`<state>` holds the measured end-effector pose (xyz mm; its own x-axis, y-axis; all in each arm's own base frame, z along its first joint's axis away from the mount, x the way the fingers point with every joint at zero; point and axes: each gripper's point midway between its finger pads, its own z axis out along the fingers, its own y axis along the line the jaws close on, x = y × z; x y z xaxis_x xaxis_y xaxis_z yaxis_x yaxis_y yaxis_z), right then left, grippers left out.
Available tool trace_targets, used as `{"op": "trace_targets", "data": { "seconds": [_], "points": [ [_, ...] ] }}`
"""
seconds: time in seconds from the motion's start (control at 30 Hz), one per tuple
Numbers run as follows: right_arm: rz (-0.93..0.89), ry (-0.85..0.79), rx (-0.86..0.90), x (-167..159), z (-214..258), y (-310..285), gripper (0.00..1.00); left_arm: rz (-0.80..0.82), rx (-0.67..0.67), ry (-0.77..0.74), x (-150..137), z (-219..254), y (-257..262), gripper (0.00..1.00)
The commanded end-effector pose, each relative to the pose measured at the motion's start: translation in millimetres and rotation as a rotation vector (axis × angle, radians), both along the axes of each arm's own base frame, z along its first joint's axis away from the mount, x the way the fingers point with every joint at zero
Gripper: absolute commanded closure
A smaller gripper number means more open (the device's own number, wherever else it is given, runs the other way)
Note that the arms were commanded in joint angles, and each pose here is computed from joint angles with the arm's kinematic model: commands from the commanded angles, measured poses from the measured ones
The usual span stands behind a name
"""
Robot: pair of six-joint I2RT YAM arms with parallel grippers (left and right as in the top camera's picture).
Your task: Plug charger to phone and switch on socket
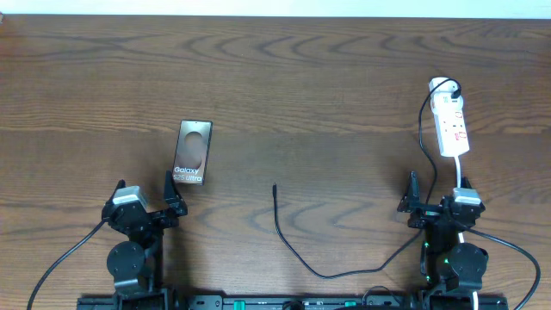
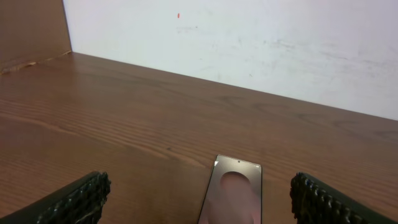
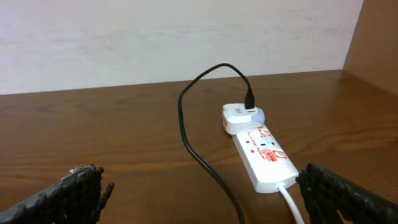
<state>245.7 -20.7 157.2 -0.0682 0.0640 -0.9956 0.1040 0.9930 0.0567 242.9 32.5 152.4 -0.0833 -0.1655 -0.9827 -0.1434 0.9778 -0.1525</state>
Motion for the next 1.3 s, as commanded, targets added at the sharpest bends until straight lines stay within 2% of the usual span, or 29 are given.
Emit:
{"op": "trace_targets", "data": {
  "seconds": [0.0, 0.27, 1.27],
  "points": [
    [0.004, -0.005, 0.012, 0, 0, 2, 0.01, 0.002, -0.015, 0.046, -1, -15, 0, 0.05],
    [0.004, -0.004, 0.012, 0, 0, 2, 0.01, 0.054, 0.018, 0.053, -3, -16, 10, 0.05],
    [0.004, -0.004, 0.012, 0, 0, 2, 0.01, 0.075, 0.049, 0.061, -4, -16, 14, 0.05]
  ]
}}
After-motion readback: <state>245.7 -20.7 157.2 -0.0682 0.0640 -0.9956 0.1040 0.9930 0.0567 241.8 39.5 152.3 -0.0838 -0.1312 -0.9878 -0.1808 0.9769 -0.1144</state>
